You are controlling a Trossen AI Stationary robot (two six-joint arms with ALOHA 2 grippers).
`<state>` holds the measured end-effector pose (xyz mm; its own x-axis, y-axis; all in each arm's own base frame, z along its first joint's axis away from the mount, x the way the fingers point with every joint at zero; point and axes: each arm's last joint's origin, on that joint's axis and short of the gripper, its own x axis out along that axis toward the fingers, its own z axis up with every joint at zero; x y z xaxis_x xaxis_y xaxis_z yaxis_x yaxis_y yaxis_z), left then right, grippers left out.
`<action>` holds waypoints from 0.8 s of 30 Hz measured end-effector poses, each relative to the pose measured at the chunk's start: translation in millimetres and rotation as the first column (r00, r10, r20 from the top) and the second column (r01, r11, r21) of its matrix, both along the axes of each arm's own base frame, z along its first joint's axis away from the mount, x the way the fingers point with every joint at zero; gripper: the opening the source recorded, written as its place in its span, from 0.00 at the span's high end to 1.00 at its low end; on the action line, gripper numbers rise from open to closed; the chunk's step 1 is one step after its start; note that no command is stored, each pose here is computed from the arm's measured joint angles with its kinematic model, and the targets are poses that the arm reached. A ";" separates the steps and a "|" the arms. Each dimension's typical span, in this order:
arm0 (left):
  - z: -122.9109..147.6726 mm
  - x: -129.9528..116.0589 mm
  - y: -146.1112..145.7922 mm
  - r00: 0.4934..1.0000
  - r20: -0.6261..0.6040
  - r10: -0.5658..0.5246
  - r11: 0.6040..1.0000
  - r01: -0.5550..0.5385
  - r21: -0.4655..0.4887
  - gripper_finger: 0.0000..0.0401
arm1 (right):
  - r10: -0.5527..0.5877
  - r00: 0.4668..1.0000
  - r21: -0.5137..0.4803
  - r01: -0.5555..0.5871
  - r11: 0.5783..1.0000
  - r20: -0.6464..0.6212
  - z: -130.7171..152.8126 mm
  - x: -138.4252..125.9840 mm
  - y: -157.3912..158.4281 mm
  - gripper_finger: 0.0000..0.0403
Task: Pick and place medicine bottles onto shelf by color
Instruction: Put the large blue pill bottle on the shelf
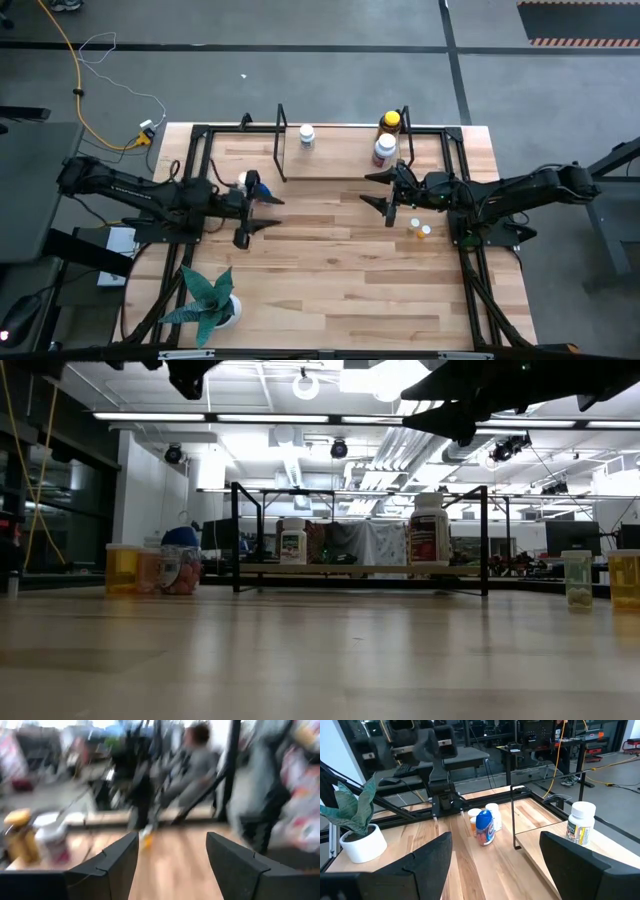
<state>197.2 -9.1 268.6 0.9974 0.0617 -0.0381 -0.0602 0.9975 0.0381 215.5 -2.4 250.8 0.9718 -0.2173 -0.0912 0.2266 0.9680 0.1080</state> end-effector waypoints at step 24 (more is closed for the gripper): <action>-22.0 14.0 35.2 0.424 -0.831 0.360 0.919 -0.010 0.393 0.36 | -0.002 1.000 0.020 0.002 1.000 -0.003 -0.7 -0.1 0.0 0.28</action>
<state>211.2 26.1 246.6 0.3875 0.4215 -0.8198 -0.0005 0.8894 0.4571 215.4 -2.4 250.1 0.9711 -0.2173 -0.0982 0.2288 0.9652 0.1268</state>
